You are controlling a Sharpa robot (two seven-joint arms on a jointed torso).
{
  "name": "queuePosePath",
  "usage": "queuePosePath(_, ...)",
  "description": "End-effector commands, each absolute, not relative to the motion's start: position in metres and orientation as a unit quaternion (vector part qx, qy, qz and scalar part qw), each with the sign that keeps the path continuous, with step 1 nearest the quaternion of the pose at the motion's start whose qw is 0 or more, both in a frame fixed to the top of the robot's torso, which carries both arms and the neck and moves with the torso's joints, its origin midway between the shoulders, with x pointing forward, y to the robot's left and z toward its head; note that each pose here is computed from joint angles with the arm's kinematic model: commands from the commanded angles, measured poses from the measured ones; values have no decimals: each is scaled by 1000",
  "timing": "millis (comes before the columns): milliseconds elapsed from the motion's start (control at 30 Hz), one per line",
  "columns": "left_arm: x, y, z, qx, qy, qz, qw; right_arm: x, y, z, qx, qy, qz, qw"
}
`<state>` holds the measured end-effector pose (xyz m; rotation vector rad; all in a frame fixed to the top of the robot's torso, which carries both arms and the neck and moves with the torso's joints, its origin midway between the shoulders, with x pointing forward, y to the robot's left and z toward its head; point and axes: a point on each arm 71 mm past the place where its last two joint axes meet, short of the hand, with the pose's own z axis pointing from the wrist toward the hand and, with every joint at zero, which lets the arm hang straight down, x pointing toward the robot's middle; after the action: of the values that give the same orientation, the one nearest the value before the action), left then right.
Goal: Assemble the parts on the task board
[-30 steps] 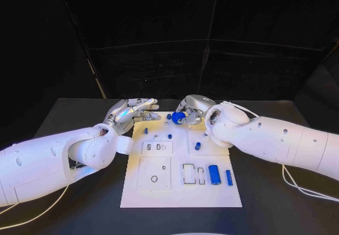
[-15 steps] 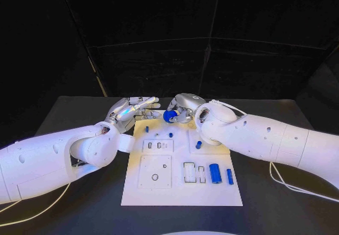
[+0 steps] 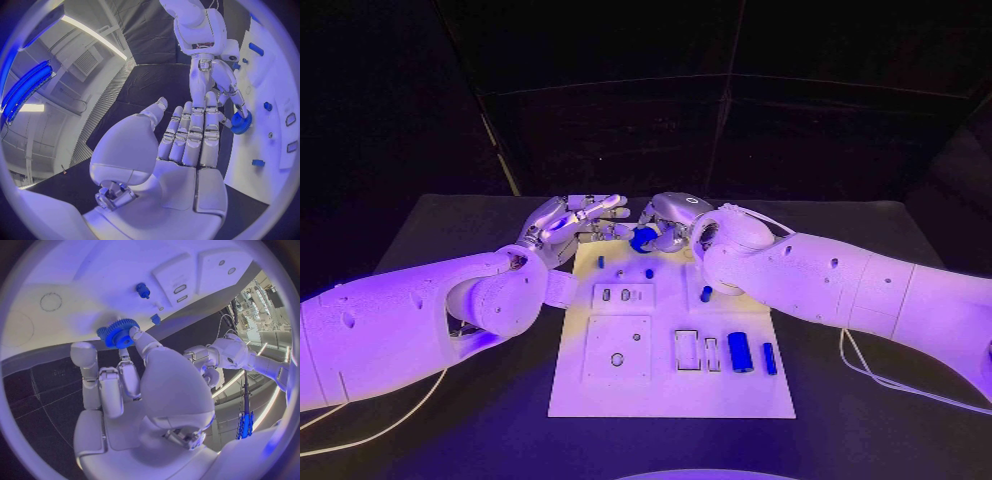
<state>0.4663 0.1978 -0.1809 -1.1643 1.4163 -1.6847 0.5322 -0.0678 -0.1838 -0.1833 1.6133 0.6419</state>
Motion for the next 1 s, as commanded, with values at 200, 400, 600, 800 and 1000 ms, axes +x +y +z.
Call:
queuePosePath(200, 467, 196, -180, -436, 539, -647, 317, 534, -66, -189, -93, 721, 276, 628)
queuePosePath(400, 467, 195, -180, -436, 540, -647, 317, 535, -66, -190, -92, 722, 274, 628)
queuePosePath(600, 467, 195, -180, -436, 540, -647, 317, 534, -64, -192, -100, 729, 274, 619)
queuePosePath(800, 467, 195, -180, -436, 540, -646, 317, 535, -63, -194, -102, 734, 272, 615)
queuePosePath(1000, 467, 196, -180, -437, 540, -646, 317, 536, -65, -194, -96, 733, 268, 618)
